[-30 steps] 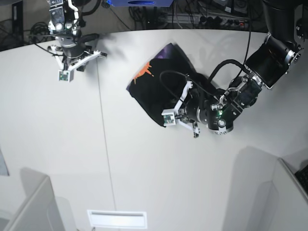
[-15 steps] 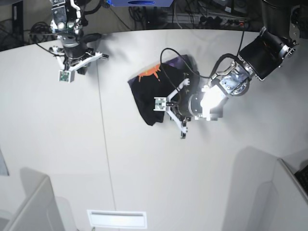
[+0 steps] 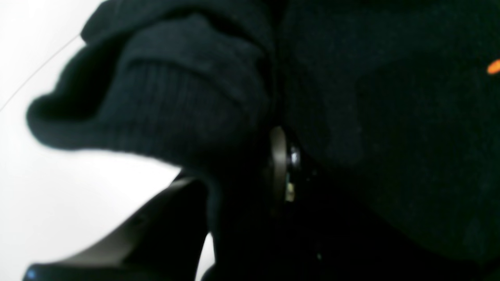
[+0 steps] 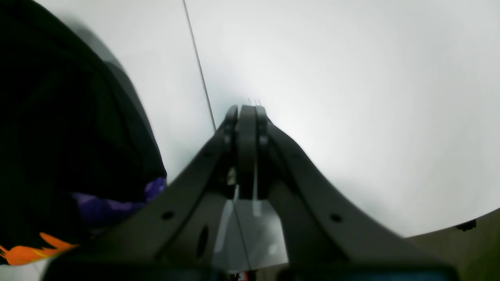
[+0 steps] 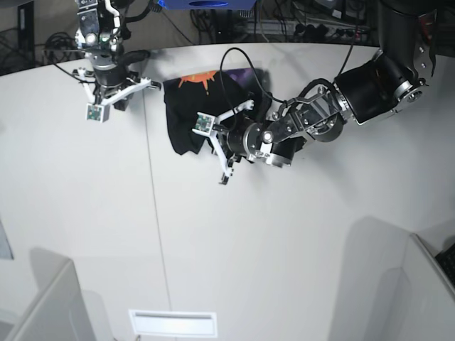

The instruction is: Fold the T-shirt properly

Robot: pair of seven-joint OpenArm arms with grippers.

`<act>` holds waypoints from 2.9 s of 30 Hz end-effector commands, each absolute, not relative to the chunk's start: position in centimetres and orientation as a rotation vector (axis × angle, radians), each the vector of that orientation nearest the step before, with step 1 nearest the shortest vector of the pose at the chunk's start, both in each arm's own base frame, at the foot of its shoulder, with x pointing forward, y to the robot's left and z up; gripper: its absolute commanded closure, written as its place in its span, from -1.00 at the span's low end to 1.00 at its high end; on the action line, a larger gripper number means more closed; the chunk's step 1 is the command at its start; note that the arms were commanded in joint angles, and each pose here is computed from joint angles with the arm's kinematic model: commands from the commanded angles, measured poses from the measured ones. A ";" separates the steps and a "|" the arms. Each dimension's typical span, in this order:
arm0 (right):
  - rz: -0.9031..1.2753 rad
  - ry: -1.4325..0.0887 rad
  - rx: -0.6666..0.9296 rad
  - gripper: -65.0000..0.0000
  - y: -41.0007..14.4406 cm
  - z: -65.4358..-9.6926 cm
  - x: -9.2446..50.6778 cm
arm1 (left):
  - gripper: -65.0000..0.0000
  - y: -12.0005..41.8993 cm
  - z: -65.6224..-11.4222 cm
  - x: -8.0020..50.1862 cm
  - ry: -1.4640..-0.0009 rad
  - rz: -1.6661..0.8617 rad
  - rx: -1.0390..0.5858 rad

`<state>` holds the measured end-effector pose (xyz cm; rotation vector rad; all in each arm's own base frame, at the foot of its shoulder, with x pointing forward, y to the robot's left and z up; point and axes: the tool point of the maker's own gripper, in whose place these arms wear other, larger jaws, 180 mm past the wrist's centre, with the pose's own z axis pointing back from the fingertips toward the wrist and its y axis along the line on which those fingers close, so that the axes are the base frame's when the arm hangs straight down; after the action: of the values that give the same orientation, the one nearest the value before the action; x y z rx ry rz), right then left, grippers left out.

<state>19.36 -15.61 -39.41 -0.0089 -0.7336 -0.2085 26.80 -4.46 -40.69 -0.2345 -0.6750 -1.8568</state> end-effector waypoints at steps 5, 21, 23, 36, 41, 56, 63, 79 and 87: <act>-0.201 -0.751 -0.017 1.00 -15.7 -39.5 20.1 | 1.00 -6.1 -39.2 29.1 -0.730 -1.853 -0.218; -0.209 -0.734 -0.009 1.00 -15.5 -39.9 19.6 | 0.17 -6.4 -37.4 31.2 -0.774 -1.825 -0.205; -0.217 -0.733 -0.003 1.00 -15.2 -39.9 19.5 | -0.14 -6.6 -36.0 32.3 -0.812 -1.770 -0.228; -0.213 -0.721 -0.004 1.00 -15.1 -40.1 19.0 | -0.45 -3.5 -22.4 42.2 -1.164 -1.202 -0.261; -0.203 -0.714 -0.011 1.00 -15.3 -40.2 18.4 | -0.25 3.5 -20.7 40.5 -1.247 -1.119 -0.043; 0.033 -0.845 -0.077 1.00 -17.3 -38.4 16.3 | 1.00 23.8 -29.4 27.8 -1.004 -0.742 0.237; 0.071 -0.938 -0.071 1.00 -17.1 -37.1 12.9 | 1.00 20.3 -33.8 16.4 -0.966 -0.728 -0.067; 0.077 -0.518 -0.055 1.00 -17.1 -40.4 -0.8 | 1.00 22.0 -38.7 -0.6 -0.536 -0.529 -0.189; 0.175 -0.135 0.044 1.00 -13.8 -45.1 -8.1 | 1.00 23.7 -46.6 -10.1 -0.247 -0.331 -0.263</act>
<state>-8.12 -13.53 -45.55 0.0484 -0.1258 0.1719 -9.31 23.56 -47.21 -0.2552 -0.2604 -0.3281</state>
